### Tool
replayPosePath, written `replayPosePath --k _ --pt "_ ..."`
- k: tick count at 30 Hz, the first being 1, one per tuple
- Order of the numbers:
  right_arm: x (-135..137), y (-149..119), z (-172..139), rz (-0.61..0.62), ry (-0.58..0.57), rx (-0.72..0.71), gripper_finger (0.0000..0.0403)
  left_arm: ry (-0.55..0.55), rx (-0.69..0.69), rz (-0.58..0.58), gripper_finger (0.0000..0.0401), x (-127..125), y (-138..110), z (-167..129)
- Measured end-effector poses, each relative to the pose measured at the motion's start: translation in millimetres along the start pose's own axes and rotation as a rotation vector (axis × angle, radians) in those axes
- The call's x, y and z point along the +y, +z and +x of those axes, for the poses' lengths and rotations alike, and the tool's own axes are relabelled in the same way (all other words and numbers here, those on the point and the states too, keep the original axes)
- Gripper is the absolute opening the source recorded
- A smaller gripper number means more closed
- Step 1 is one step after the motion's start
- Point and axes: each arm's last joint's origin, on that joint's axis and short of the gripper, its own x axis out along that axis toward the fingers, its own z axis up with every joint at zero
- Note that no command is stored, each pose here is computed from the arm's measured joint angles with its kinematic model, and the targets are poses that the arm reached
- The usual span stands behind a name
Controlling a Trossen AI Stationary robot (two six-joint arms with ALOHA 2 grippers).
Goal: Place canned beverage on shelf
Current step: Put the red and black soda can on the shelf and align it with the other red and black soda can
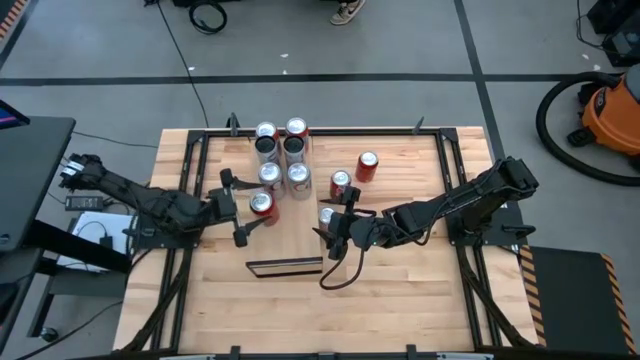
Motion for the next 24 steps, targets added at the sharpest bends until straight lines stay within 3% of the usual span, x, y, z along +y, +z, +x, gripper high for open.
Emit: replayPosePath --k 4,9,15,24 --pt "-0.1 0.0 0.1 0.0 0.0 0.0 0.0359 -0.023 -0.039 0.044 0.0387 -0.2 15.0 -5.0" --pt "0.0 0.0 0.0 -0.001 0.0 0.0 0.0359 -0.018 0.1 0.101 0.0387 0.2 26.3 -19.8" --pt "0.1 -0.6 0.0 -0.007 0.0 0.005 0.0359 -0.081 0.245 0.015 0.0387 2.1 31.6 -39.6" --pt "-0.2 1.6 0.1 0.001 -0.001 -0.013 0.0359 0.014 0.427 -0.111 0.0387 6.9 9.3 -47.8"
